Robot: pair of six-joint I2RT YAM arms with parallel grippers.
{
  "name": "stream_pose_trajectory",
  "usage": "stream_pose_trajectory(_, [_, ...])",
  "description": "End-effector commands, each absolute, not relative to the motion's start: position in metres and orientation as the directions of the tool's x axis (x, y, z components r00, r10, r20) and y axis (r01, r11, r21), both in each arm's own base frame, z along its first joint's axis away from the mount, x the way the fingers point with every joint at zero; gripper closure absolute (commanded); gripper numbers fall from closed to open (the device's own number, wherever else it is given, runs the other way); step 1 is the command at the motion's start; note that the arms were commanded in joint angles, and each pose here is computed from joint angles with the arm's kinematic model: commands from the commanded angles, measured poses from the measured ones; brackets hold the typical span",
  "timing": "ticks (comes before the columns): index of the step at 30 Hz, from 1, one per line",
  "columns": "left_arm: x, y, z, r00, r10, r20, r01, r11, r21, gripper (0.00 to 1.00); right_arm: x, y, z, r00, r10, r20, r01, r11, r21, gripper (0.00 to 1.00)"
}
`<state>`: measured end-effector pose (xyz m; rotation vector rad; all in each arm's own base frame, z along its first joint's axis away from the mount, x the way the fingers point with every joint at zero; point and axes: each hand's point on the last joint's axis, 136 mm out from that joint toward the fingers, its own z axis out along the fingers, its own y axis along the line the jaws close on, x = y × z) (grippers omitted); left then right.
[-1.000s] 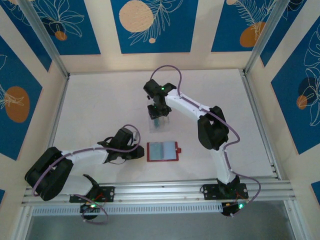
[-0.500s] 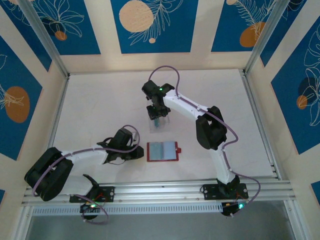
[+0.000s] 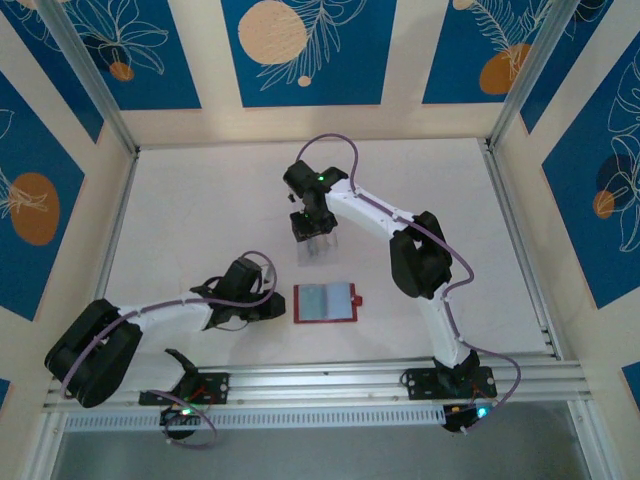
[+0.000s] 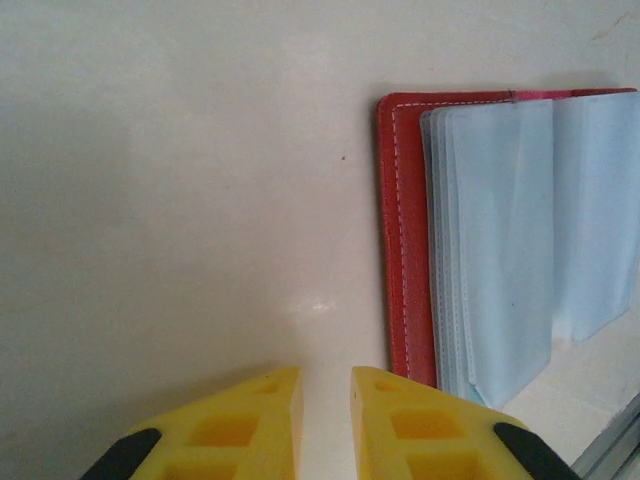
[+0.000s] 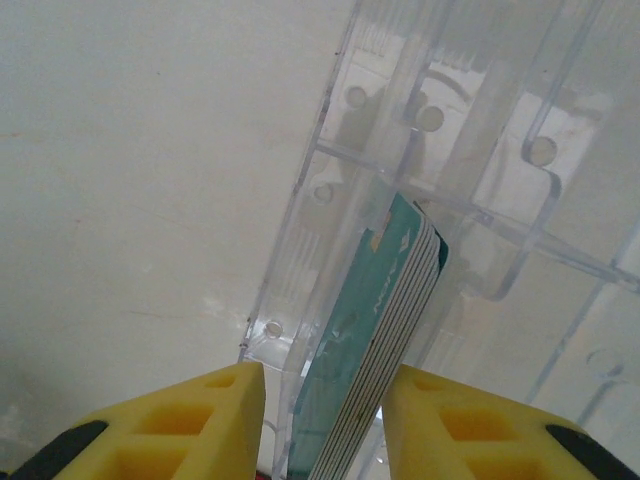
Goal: Put the credit cards into the card holder
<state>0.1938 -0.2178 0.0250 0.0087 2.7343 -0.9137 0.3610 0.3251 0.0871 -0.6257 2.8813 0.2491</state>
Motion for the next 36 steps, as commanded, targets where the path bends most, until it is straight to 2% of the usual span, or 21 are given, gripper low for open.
stream_pose_trajectory(1, [0.191, -0.214, 0.025, -0.967, -0.063, -0.246, 0.099, 0.799, -0.593, 0.8, 0.354, 0.332, 0.103, -0.896, -0.383, -0.223, -0.428, 0.879, 0.209, 0.63])
stream_pose_trajectory(23, [0.191, -0.213, 0.021, -0.969, -0.065, -0.239, 0.092, 0.802, -0.59, 0.81, 0.355, 0.329, 0.119, -0.905, -0.346, -0.247, -0.41, 0.865, 0.288, 0.74])
stream_pose_trajectory(31, [0.191, -0.214, 0.02, -0.969, -0.064, -0.237, 0.092, 0.8, -0.593, 0.8, 0.357, 0.324, 0.117, -0.908, -0.341, -0.243, -0.401, 0.876, 0.269, 0.84])
stream_pose_trajectory(36, [0.192, -0.214, 0.02, -0.969, -0.065, -0.238, 0.092, 0.8, -0.593, 0.8, 0.357, 0.323, 0.116, -0.909, -0.34, -0.241, -0.398, 0.879, 0.264, 0.87])
